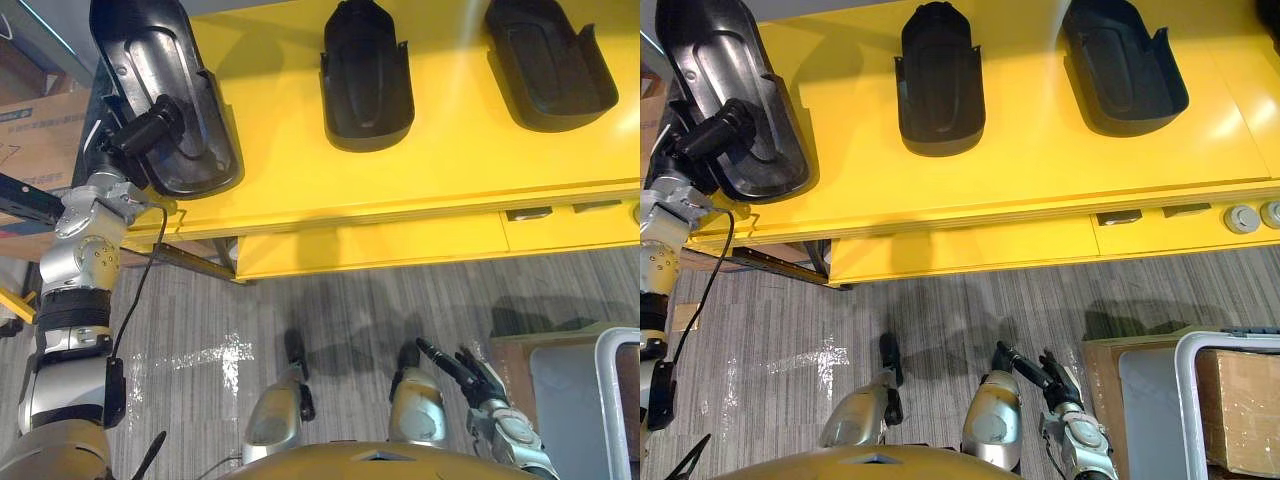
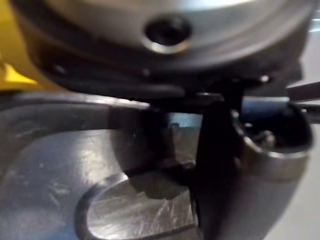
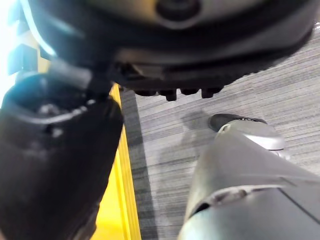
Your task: Walk over and take three plastic housings, then place them on the shelf
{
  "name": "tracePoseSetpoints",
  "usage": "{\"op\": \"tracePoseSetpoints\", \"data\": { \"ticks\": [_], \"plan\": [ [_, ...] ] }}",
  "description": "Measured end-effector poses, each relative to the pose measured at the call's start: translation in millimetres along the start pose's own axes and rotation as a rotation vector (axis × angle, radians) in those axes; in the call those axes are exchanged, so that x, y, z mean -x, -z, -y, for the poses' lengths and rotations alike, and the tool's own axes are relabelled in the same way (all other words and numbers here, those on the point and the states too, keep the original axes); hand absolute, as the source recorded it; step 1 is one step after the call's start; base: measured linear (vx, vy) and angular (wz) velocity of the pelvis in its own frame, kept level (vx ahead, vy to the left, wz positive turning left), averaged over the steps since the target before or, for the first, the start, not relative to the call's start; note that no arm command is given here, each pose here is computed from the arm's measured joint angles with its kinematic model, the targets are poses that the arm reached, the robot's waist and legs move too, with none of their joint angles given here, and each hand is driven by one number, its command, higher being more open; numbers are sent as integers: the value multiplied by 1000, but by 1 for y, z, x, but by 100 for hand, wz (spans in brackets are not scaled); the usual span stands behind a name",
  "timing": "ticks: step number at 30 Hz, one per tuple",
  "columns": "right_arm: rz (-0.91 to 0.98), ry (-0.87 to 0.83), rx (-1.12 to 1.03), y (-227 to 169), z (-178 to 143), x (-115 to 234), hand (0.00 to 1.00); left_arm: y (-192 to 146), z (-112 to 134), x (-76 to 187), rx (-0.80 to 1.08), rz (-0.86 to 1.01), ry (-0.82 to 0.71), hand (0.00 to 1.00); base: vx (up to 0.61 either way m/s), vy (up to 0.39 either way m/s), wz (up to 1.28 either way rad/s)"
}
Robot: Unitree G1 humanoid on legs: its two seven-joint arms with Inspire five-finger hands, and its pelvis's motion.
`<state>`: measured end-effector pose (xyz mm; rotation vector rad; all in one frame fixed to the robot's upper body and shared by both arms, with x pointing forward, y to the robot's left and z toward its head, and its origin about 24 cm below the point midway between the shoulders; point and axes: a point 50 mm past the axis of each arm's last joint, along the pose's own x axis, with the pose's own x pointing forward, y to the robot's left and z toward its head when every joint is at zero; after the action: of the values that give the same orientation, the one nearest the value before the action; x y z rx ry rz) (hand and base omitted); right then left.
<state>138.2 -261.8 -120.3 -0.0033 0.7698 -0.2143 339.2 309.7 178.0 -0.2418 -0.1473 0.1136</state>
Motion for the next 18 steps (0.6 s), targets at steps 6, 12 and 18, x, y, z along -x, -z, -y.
{"op": "tracePoseSetpoints", "data": {
  "ticks": [6, 12, 18],
  "plan": [
    [7, -4, 8, -4, -3, -3, 100, -14, 7, -6, -49, -2, 33, 0, 1, -2, -1],
    [14, -18, 21, -8, -8, -5, 100, -21, 10, -15, -82, -1, 14, 100, 4, -6, -2],
    [25, -10, 20, -12, -9, -8, 100, -32, 10, -20, -188, 5, -16, 100, 1, -6, -2]
  ]
}}
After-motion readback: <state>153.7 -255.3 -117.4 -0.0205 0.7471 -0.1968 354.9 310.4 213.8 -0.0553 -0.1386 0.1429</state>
